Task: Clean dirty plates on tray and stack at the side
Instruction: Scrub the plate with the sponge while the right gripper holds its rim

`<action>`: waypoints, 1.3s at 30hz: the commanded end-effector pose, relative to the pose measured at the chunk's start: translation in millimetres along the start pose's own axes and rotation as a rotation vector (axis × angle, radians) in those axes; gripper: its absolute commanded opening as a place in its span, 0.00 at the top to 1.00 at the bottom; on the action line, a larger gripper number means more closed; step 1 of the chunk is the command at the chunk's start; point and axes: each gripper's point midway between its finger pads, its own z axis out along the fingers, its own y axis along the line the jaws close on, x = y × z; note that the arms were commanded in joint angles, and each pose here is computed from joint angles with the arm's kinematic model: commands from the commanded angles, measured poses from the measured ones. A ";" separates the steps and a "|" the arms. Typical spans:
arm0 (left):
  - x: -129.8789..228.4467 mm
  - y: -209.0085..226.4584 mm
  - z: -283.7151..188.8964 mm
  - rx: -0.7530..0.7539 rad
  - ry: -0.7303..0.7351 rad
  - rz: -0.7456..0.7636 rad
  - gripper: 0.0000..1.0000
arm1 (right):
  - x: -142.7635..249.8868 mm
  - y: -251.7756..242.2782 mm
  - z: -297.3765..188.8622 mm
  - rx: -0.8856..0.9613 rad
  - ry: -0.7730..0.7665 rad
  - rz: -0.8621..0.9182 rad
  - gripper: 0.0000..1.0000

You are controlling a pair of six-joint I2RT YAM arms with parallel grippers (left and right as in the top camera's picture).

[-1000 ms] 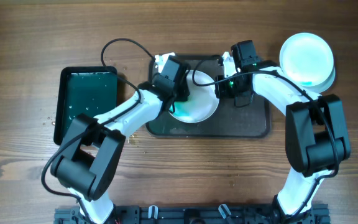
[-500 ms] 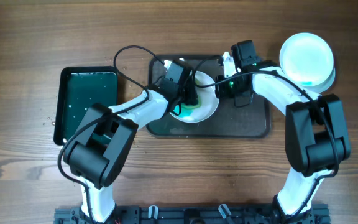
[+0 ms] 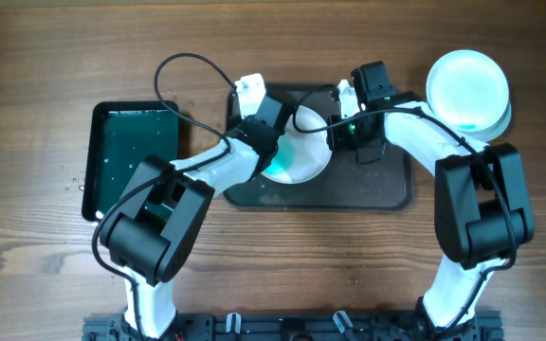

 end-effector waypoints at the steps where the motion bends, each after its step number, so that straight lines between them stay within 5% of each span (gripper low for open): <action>1: -38.0 9.4 -13.6 -0.045 -0.122 -0.044 0.96 | 3.7 -8.0 1.7 0.028 0.016 -0.013 0.96; 6: -17.8 -54.3 -33.3 0.331 0.087 -0.129 0.96 | 3.9 -7.9 1.6 0.028 0.017 -0.012 0.96; 9: 11.7 -69.5 -32.0 0.406 0.225 -0.207 0.96 | 3.6 -7.8 1.6 0.027 0.015 -0.011 0.96; 16: 52.4 -50.3 6.7 0.286 0.263 -0.197 0.96 | 2.1 -7.6 1.6 0.026 0.010 -0.013 0.96; 27: -8.8 33.5 19.4 -0.144 -0.066 0.151 0.96 | 3.6 -8.4 1.5 0.028 0.016 -0.012 0.96; 39: -63.5 9.9 -23.5 -0.004 -0.152 0.039 0.96 | 3.5 -9.3 1.4 0.032 0.015 -0.011 0.96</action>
